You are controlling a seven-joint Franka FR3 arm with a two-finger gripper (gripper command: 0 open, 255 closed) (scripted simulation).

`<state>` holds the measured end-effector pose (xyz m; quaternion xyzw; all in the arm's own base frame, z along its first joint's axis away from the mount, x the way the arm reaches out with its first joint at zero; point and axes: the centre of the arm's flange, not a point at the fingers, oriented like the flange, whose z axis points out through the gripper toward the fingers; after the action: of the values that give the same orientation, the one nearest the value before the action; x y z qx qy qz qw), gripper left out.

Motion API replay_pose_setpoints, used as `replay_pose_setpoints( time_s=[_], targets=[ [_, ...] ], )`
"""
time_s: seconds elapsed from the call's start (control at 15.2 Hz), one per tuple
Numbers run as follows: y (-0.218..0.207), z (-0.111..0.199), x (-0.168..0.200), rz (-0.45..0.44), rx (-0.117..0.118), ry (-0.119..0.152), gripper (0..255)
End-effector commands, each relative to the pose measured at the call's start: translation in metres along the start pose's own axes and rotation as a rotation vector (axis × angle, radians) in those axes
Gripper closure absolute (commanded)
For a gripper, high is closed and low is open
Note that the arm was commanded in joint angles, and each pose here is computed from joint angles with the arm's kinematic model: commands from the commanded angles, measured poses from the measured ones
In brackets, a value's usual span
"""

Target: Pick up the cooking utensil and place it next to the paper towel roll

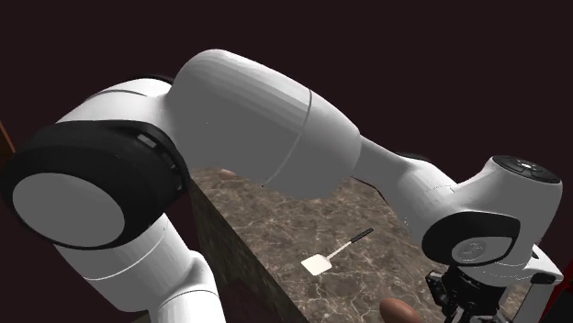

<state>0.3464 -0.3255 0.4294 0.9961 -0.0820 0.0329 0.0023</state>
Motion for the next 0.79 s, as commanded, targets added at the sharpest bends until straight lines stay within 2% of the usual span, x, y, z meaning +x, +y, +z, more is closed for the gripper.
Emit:
replay_pose_setpoints(
  time_s=[0.0,0.73],
  targets=[
    [0.0,0.012,-0.001,0.0,0.0,0.0,255],
    [0.0,0.07,-0.005,0.0,0.0,0.0,255]
  ],
)
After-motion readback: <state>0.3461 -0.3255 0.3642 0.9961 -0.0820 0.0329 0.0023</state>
